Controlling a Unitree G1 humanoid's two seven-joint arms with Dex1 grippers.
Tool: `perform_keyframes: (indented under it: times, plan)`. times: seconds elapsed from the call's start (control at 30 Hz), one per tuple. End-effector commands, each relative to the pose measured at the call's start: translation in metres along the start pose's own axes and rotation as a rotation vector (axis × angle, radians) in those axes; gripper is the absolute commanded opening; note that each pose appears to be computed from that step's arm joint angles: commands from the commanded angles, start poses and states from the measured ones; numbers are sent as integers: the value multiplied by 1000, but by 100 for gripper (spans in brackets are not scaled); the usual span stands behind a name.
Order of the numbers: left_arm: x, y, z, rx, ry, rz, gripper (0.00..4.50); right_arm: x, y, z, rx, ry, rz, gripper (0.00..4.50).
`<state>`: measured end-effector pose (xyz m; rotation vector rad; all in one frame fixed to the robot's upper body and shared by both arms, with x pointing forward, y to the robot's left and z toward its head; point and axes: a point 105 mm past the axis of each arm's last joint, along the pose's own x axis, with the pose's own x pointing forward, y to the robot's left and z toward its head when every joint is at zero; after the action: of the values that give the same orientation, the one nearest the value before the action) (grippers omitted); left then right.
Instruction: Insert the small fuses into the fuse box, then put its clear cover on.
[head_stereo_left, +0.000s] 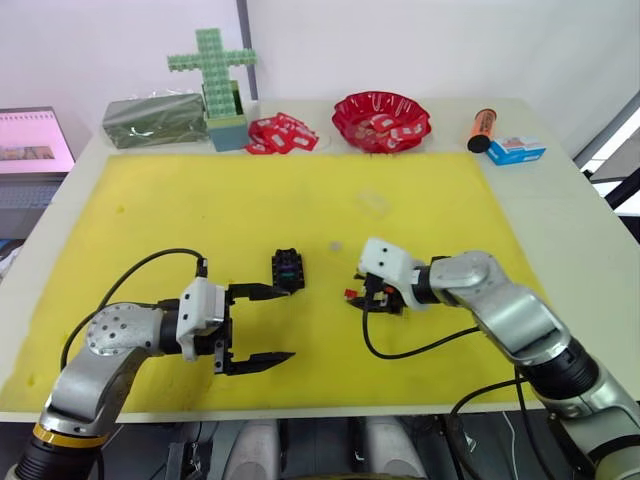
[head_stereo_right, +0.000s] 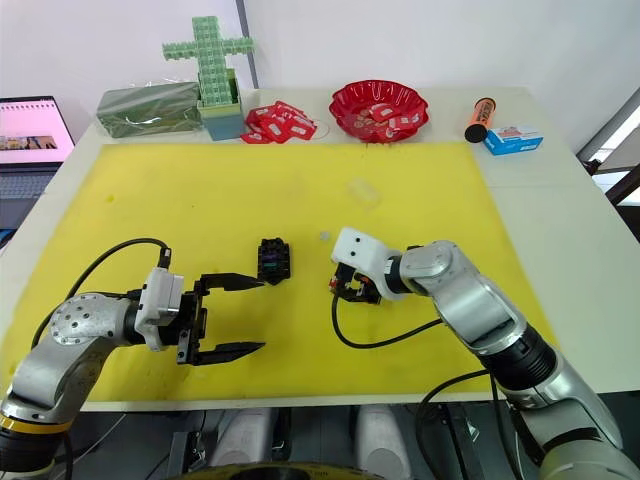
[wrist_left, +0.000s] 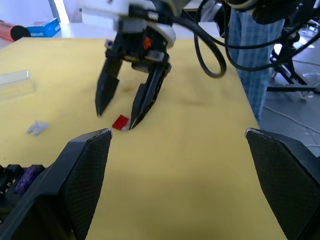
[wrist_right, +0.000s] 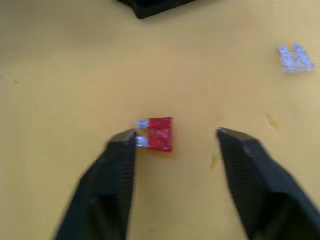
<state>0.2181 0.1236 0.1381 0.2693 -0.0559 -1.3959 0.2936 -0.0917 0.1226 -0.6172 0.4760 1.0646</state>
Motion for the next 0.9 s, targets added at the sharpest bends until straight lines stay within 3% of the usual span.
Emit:
perform_keyframes:
  times: [0.03, 0.1, 0.23, 0.37, 0.57, 0.8, 0.9]
  plan:
    - [-1, -3, 7, 49, -16, -9, 450, -27, -10, 29, 76, -147, 37, 379]
    - [0, -4, 8, 56, -30, -7, 450, -32, -16, 33, 135, -188, 47, 446]
    - [3, -8, 7, 58, -33, -18, 450, -36, -21, 23, 272, -189, 141, 446]
    - [4, -9, 7, 54, -34, -10, 450, -31, -18, 8, 229, -141, 155, 446]
    - [3, -12, 6, 48, -30, -5, 450, -23, -12, 15, 181, -163, 148, 446]
    - [1, -12, 7, 49, -32, 13, 450, -23, -7, 20, 10, -190, 9, 446]
    - [-4, -13, 7, 42, -25, 37, 450, -27, 13, 31, -96, -297, -80, 446]
